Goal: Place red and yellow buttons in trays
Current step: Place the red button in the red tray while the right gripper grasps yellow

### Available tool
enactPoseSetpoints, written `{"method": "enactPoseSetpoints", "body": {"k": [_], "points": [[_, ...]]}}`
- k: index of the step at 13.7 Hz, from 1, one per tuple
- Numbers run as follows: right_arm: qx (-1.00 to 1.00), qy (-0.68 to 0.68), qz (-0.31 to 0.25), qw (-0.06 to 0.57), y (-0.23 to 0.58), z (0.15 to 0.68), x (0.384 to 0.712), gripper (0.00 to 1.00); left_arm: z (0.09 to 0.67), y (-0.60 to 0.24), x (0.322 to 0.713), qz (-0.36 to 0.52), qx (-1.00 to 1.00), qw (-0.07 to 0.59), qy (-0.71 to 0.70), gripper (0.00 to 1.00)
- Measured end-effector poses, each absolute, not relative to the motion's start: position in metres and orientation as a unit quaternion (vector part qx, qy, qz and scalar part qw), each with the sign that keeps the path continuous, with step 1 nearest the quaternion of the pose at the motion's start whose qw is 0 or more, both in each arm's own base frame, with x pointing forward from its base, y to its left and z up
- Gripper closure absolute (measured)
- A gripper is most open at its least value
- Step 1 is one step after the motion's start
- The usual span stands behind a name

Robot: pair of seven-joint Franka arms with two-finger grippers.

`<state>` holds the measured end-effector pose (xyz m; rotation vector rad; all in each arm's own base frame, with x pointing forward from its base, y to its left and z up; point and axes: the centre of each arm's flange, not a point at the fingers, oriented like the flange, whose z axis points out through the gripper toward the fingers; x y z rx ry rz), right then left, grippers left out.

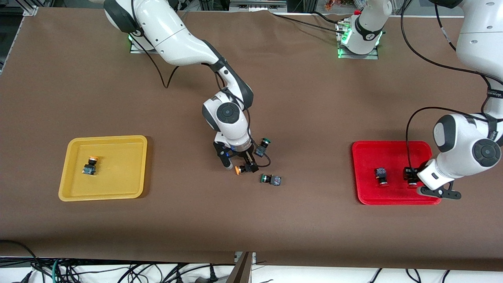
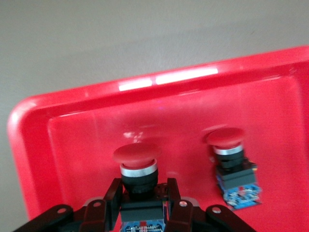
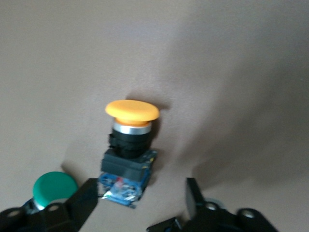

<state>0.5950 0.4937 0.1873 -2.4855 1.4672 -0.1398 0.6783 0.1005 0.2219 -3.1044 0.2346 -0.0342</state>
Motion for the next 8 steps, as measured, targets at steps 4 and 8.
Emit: {"method": "enactPoseSetpoints", "body": {"k": [4, 8], "points": [[-0.856, 0.499, -0.05, 0.124, 0.493, 0.188, 0.596, 0.65, 0.193, 0.102, 0.668, -0.011, -0.997, 0.007, 0.081, 0.58], [-0.856, 0.499, -0.05, 0.122, 0.492, 0.186, 0.596, 0.56, 0.194, 0.101, 0.669, -0.015, -0.996, 0.007, 0.083, 0.33]]}}
